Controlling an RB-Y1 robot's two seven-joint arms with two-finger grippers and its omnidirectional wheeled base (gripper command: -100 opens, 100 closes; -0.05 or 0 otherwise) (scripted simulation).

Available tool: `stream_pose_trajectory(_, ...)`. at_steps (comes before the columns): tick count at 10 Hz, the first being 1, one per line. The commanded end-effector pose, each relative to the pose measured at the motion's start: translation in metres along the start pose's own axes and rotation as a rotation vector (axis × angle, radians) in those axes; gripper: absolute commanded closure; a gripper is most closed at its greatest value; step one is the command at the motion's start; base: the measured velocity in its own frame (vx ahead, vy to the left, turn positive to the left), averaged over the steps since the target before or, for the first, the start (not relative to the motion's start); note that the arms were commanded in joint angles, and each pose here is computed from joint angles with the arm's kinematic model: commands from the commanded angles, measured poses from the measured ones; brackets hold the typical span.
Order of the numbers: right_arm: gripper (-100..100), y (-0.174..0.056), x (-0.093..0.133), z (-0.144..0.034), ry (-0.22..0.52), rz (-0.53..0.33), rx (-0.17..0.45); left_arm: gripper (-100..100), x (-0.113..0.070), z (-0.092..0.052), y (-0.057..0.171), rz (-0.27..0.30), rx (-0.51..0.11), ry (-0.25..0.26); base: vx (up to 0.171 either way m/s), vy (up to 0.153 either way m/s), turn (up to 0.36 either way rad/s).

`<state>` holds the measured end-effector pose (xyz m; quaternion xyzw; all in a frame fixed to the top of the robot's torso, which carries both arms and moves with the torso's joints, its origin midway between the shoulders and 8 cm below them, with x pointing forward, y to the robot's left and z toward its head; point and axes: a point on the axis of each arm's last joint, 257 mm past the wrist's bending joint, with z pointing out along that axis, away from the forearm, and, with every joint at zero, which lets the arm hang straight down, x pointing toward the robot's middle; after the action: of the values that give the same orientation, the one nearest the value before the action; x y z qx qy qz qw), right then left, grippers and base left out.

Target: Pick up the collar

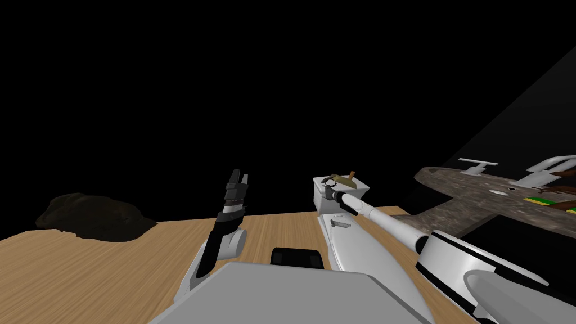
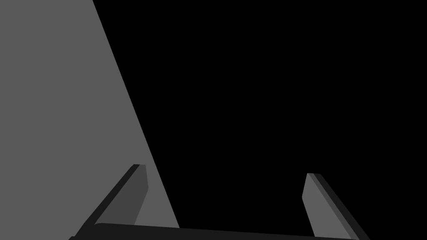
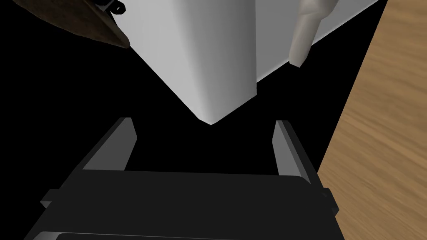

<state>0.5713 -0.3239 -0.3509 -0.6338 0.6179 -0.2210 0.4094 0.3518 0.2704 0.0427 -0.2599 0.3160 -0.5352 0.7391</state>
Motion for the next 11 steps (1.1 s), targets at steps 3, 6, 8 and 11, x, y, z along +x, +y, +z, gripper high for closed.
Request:
stream_pose_trajectory(3, -100, -0.014, 0.043, -0.007, 0.089, -0.12, -0.007, 0, 0.0, 0.0, 0.0, 0.0, 0.0, 0.0, -0.007, 0.006, -0.006)
stream_pose_trajectory(6, -100, -0.014, 0.043, -0.007, 0.089, -0.12, -0.007, 0, 0.0, 0.0, 0.0, 0.0, 0.0, 0.0, -0.002, 0.001, -0.002)
stream_pose_trajectory(8, -100, -0.027, 0.073, -0.016, 0.155, -0.206, -0.012, 0, 0.0, 0.0, 0.0, 0.0, 0.0, 0.0, -0.009, 0.007, -0.013)
stream_pose_trajectory(11, -100, -0.033, 0.085, -0.019, 0.18, -0.238, -0.015, 0, 0.0, 0.0, 0.0, 0.0, 0.0, 0.0, -0.003, 0.002, 0.0)
